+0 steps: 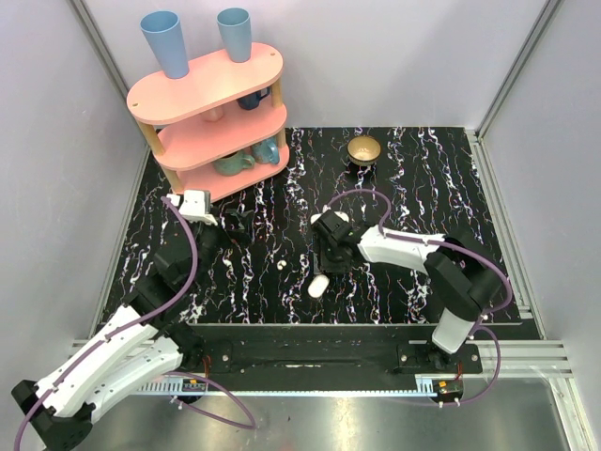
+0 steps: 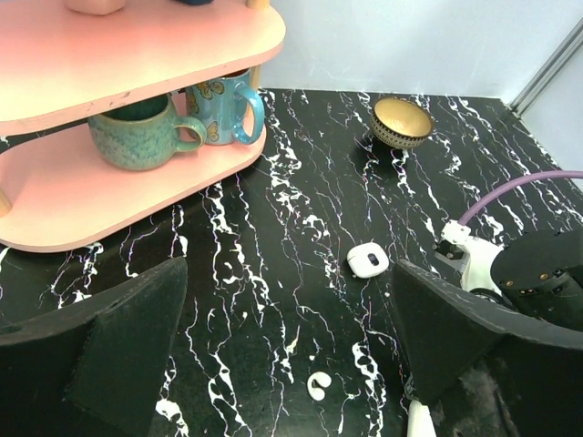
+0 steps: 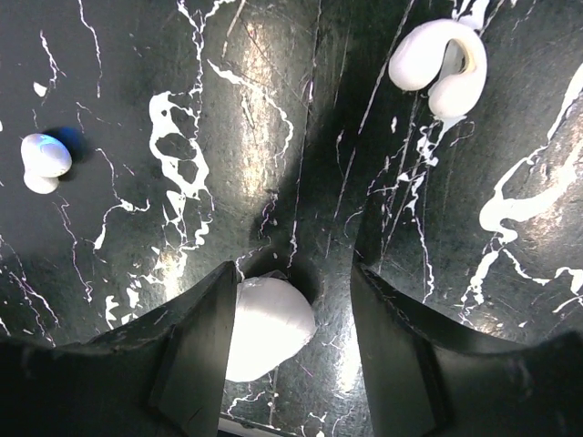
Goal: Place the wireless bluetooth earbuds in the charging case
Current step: Move the charging case to the corner of the board.
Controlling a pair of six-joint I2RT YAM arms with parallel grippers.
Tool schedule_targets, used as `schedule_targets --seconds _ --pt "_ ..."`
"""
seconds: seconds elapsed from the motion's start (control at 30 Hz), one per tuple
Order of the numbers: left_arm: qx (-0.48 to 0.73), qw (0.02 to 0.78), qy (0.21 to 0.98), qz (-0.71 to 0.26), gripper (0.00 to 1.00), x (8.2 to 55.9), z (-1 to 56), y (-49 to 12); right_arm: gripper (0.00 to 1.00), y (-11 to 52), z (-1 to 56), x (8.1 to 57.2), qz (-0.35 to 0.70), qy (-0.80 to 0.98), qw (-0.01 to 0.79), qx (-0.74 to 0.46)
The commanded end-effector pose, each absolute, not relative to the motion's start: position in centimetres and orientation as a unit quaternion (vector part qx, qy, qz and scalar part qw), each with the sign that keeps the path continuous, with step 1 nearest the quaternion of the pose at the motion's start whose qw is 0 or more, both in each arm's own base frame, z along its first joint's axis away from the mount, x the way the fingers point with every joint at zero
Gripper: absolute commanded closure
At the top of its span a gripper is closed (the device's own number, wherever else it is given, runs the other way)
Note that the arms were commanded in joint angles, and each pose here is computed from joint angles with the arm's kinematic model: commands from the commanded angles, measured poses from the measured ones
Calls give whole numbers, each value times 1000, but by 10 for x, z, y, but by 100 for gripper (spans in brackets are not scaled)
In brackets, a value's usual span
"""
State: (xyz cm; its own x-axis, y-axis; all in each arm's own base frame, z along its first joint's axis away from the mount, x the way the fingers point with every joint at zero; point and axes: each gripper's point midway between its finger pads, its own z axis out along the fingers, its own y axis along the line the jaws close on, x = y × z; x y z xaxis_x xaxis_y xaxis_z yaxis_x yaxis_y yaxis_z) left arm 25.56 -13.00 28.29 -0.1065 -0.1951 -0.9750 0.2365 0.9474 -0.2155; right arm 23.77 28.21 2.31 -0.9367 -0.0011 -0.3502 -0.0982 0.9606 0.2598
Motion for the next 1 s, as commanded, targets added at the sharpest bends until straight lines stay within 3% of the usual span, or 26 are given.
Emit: schedule_targets --seconds 0.0,0.57,0.83,0.97 --pt "4 681 709 -182 2 255 300 -133 41 286 25 234 156 972 174 -32" --pt "11 673 715 -188 1 256 294 -139 46 260 35 188 194 969 150 -20" --pt "24 670 720 -176 1 260 292 -141 32 251 90 224 189 913 308 -191" --pt "27 671 719 -178 1 260 293 -143 29 273 98 204 251 875 288 -298"
